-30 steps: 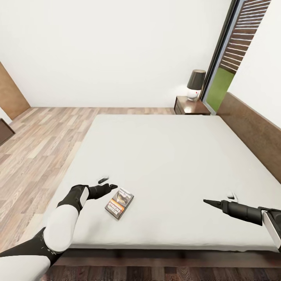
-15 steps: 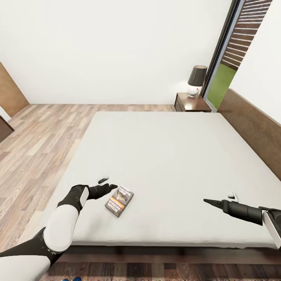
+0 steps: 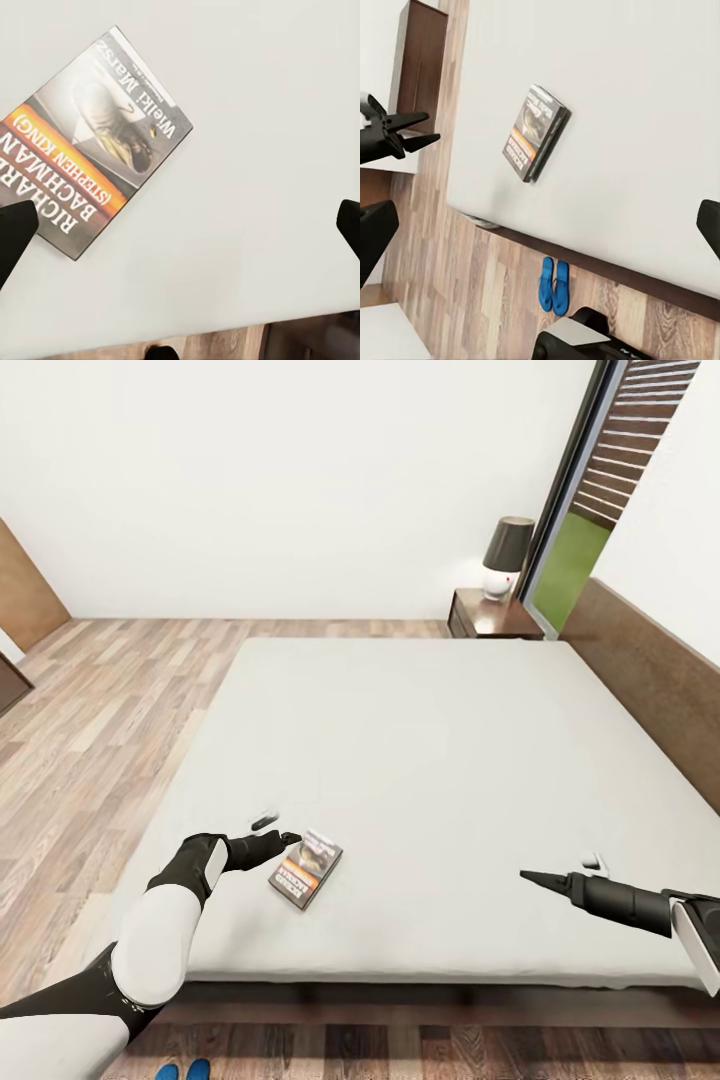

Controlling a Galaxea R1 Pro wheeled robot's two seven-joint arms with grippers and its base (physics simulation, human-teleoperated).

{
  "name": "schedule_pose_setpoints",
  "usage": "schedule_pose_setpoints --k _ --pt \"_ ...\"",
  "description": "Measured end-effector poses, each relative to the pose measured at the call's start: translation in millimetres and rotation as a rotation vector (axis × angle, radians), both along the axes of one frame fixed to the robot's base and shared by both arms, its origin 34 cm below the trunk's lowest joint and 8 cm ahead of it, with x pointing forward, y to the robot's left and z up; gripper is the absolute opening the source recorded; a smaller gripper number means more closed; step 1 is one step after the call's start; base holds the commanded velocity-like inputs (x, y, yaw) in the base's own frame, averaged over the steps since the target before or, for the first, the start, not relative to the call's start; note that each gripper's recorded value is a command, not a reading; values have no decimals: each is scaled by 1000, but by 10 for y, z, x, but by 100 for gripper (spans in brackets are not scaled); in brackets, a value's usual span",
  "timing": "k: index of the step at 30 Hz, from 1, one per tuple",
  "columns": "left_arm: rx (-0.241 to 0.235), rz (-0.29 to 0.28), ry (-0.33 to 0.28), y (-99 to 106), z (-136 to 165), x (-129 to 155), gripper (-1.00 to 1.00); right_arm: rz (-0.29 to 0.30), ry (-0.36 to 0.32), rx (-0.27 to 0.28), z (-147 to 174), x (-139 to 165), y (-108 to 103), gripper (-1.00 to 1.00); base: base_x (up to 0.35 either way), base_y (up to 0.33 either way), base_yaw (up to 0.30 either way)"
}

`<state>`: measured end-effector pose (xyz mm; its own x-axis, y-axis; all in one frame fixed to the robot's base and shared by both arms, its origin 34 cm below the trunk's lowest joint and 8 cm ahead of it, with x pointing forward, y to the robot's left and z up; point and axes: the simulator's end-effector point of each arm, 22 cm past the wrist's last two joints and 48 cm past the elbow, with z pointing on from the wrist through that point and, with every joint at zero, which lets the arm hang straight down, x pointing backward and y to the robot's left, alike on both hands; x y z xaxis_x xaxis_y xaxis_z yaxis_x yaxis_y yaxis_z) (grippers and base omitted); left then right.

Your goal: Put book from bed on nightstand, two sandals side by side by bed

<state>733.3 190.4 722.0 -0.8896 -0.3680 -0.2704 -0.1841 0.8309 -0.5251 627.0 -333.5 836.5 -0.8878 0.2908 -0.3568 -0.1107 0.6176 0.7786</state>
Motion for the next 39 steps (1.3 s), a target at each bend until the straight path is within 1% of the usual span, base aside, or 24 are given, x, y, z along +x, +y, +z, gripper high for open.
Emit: schedule_pose_setpoints --k 31,36,39 --pt "-3 -4 49 -20 -292 -133 100 5 46 7 -234 -76 20 100 0 0 0" --pt "-32 -17 42 -106 -269 -108 100 5 54 8 -277 -90 38 100 0 0 0" --pt "-55 -12 20 -150 -121 81 100 6 56 7 -293 -91 52 100 0 0 0"
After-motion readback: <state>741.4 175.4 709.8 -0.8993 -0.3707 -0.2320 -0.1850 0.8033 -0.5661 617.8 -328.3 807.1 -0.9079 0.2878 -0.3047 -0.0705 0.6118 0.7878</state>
